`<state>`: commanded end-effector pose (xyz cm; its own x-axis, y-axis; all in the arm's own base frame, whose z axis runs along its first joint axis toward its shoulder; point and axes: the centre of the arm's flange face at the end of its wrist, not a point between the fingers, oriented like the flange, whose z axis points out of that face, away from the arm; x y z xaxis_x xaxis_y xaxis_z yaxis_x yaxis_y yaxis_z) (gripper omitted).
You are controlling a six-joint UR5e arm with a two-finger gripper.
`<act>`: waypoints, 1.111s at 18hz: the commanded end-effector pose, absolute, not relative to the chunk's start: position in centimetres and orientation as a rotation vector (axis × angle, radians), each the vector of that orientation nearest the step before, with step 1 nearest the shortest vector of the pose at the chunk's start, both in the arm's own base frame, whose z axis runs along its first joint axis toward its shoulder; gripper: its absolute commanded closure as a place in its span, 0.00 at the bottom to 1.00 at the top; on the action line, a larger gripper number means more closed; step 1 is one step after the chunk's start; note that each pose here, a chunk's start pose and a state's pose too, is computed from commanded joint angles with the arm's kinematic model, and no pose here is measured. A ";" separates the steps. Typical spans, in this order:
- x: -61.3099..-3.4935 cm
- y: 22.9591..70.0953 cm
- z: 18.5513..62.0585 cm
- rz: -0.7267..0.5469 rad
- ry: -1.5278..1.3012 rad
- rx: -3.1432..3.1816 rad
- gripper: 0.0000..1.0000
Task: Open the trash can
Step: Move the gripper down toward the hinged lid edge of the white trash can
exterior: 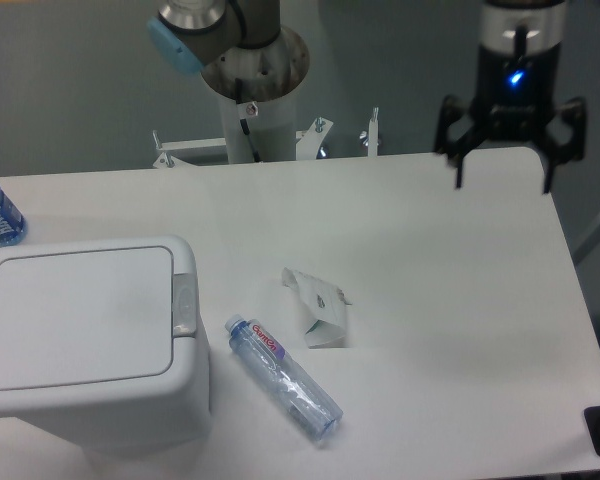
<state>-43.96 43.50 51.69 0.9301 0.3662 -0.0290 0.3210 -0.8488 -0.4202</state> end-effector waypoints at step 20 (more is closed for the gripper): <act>-32.8 55.0 50.0 -0.165 -0.562 -2.546 0.00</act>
